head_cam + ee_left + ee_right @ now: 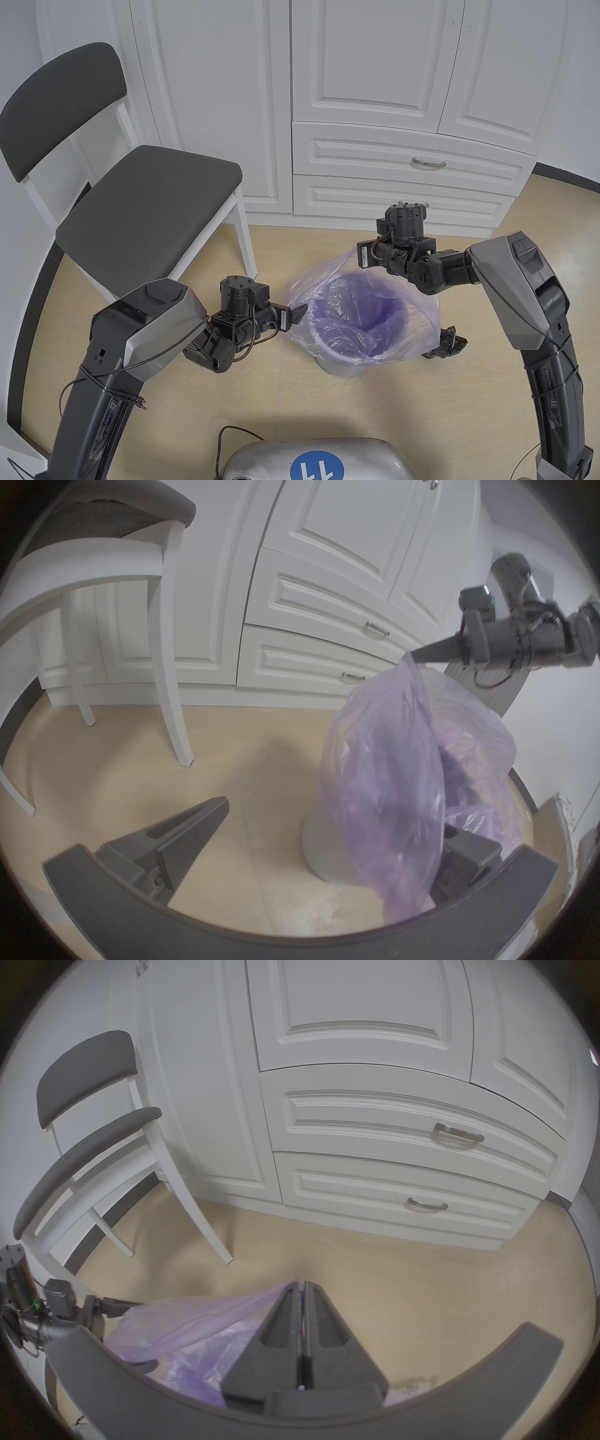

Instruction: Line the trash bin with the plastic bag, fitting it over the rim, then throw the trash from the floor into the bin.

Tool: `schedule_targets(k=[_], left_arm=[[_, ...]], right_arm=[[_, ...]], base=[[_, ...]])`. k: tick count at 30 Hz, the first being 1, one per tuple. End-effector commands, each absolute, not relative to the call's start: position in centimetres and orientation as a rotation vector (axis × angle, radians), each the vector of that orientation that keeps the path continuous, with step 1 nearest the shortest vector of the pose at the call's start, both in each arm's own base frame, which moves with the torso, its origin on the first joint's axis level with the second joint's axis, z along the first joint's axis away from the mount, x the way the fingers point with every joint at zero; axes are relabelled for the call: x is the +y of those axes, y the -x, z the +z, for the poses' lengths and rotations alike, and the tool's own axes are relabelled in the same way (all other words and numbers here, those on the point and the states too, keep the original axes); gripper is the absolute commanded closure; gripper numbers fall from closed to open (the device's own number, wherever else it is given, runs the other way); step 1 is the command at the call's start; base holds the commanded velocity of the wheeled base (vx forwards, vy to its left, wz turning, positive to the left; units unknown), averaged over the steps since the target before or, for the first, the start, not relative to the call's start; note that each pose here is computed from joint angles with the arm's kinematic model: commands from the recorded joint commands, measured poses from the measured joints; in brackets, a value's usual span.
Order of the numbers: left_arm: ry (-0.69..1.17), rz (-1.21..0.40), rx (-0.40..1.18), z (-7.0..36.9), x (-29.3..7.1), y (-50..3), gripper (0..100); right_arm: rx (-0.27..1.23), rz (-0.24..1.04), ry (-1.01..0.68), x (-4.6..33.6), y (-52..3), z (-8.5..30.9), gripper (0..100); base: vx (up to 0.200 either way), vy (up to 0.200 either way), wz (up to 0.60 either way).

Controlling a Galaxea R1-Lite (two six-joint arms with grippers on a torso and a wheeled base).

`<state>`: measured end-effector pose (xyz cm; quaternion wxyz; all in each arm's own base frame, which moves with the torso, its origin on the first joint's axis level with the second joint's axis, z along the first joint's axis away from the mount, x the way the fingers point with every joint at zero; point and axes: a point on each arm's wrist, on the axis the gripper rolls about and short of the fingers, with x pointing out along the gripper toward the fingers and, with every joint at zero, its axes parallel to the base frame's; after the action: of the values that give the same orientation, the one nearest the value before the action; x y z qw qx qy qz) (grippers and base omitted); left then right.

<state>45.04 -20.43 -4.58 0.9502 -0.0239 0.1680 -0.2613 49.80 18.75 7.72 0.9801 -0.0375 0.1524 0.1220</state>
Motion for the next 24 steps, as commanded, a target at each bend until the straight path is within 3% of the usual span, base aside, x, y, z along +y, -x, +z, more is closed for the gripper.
schedule_targets(k=[1,4,7,12,13,15,18,24], left_arm=[[0.11,-0.535,0.305,-3.8,-21.3,-45.7,0],[0.12,-0.517,0.287,-3.4,-21.3,-45.8,0],[0.121,-0.512,0.277,-3.4,-21.2,-45.8,0],[0.116,-0.513,0.286,-3.1,-20.9,-45.3,0],[0.113,-0.519,0.292,-2.9,-20.9,-45.0,0],[0.113,-0.519,0.295,-2.9,-20.9,-44.9,0],[0.111,-0.521,0.301,-2.5,-20.7,-44.6,0],[0.096,-0.585,0.301,1.6,-20.2,-42.9,0]], right_arm=[[0.247,0.197,0.078,16.9,-52.7,4.4,100],[0.167,0.187,0.056,16.8,-52.9,4.9,100],[0.144,0.168,0.052,16.9,-53.1,3.9,100],[-0.024,0.127,0.02,17.7,-53.2,1.3,100],[-0.07,0.128,0.012,17.8,-53.2,1.5,0],[-0.079,0.126,0.011,17.7,-53.2,2.0,0],[0.034,0.146,0.048,16.7,-50.9,3.6,0],[0.035,0.186,0.038,14.9,-45.4,12.7,0]], base=[[0.0,0.0,0.0],[0.0,0.0,0.0],[0.0,0.0,0.0],[0.0,0.0,0.0],[0.0,0.0,0.0],[0.0,0.0,0.0],[0.0,0.0,0.0],[0.0,0.0,0.0]])
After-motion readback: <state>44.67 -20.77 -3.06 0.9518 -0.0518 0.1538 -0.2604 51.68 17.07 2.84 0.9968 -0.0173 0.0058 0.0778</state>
